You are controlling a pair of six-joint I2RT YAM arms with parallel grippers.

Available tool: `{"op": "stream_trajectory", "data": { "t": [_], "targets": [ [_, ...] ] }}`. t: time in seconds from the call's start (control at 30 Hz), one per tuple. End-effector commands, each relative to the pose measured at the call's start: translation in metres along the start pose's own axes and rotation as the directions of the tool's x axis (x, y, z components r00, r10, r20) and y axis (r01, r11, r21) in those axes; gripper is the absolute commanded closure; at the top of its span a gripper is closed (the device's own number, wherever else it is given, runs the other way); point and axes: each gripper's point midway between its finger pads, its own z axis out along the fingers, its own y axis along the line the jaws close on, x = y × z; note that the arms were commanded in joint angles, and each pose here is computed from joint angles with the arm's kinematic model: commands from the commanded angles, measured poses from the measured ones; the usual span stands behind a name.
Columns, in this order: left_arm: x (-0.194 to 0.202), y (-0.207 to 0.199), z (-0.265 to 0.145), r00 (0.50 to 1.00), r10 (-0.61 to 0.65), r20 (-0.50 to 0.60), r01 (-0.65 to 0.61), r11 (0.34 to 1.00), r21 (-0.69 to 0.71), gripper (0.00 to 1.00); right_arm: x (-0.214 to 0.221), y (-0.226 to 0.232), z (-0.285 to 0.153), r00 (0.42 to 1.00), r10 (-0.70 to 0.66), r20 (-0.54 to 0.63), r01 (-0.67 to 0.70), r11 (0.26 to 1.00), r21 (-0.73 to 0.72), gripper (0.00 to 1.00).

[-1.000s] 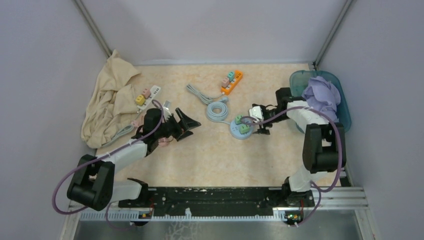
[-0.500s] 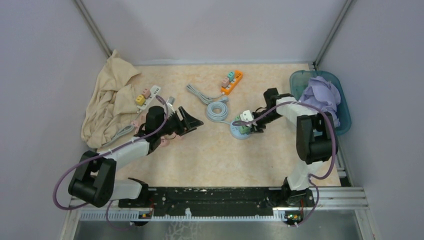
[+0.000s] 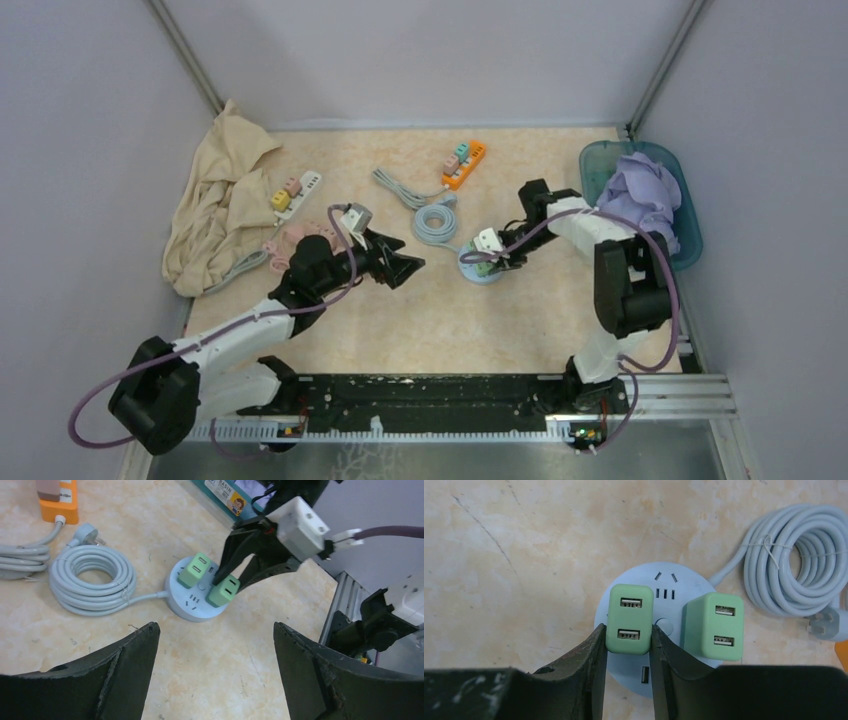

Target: Pull the plug off the socket

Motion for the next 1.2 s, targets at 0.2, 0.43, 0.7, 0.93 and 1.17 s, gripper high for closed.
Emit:
{"op": "stream_trajectory", "data": {
  "t": [0.2, 0.43, 0.7, 0.93, 1.17],
  "targets": [
    [0.051, 0.01, 0.006, 0.967, -0.243, -0.081, 0.241, 0.97, -0.031, 0.12, -0.085, 0.063, 0.022, 0.984, -0.039, 0.176, 0.048, 0.998, -0.047, 1.0],
    [0.073, -0.001, 0.004, 0.97, -0.195, -0.147, 0.199, 0.98, 0.009, 0.16, -0.092, 0.107, 0.029, 0.975, 0.026, 0.222, -0.004, 0.995, -0.099, 1.0],
    [0.1, -0.043, 0.009, 0.978, 0.101, -0.183, -0.071, 0.985, 0.16, 0.16, -0.073, 0.126, 0.029, 0.988, 0.109, 0.108, -0.098, 0.99, -0.102, 0.94],
    [0.119, -0.051, 0.026, 0.951, 0.224, -0.215, -0.183, 0.964, 0.193, 0.15, -0.064, 0.125, 0.02, 0.988, 0.141, 0.056, -0.138, 0.989, -0.055, 0.48],
    [0.131, -0.051, 0.04, 0.929, 0.286, -0.236, -0.24, 0.949, 0.203, 0.13, -0.085, 0.133, 0.01, 0.986, 0.096, 0.133, -0.089, 0.994, -0.058, 0.36]
  ]
}}
